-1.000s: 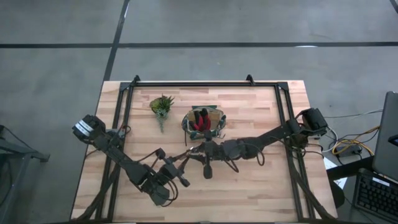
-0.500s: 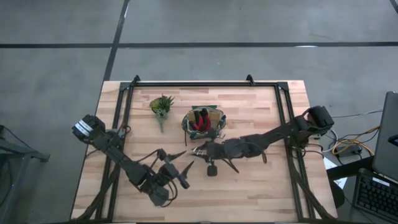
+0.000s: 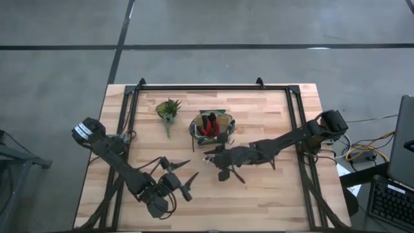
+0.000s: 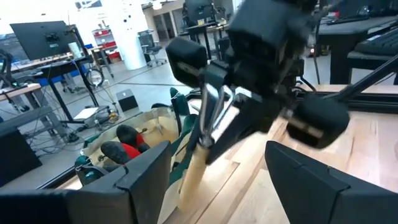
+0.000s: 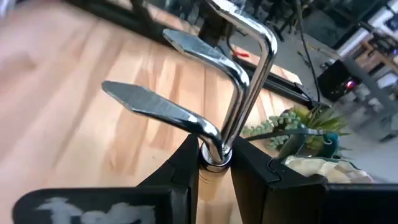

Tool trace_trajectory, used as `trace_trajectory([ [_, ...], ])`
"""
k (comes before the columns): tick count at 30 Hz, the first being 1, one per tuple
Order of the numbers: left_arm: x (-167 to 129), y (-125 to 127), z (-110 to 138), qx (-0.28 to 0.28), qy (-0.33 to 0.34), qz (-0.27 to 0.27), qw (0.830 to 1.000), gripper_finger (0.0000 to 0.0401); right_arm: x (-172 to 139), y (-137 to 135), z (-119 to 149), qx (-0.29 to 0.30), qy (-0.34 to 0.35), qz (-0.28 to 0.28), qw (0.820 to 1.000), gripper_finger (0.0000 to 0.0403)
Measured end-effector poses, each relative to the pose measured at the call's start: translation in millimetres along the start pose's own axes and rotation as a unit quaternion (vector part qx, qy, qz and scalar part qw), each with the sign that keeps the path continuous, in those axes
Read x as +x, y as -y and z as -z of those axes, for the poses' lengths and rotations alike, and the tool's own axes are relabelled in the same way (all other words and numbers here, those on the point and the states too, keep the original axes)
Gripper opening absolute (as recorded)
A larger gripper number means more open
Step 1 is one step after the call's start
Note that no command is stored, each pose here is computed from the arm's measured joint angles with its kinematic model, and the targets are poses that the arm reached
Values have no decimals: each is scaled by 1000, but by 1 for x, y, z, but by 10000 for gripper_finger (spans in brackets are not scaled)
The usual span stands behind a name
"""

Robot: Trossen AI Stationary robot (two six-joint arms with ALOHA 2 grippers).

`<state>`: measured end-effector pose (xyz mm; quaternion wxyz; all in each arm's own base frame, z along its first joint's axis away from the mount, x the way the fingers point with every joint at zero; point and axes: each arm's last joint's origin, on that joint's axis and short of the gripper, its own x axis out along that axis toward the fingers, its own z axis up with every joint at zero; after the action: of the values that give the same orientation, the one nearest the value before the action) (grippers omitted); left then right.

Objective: Pick & Place Garden tools in Gardening bag
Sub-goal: Put the brown hand rake into the white gardening bag

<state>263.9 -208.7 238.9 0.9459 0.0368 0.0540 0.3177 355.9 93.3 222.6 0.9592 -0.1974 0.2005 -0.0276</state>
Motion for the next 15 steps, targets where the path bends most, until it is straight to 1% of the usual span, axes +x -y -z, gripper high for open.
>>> trace_trajectory([
  [4, -2, -2, -1, 0, 0, 2, 1000, 262, 4, 3, 5, -23, -19, 27, 999, 62],
  [7, -2, -2, 0, 2, 0, 2, 1000, 262, 8, 10, 8, -23, -28, 50, 998, 62],
  [15, -2, -2, -1, 1, 0, 2, 1000, 259, 16, 27, 20, -25, -51, 71, 996, 63],
])
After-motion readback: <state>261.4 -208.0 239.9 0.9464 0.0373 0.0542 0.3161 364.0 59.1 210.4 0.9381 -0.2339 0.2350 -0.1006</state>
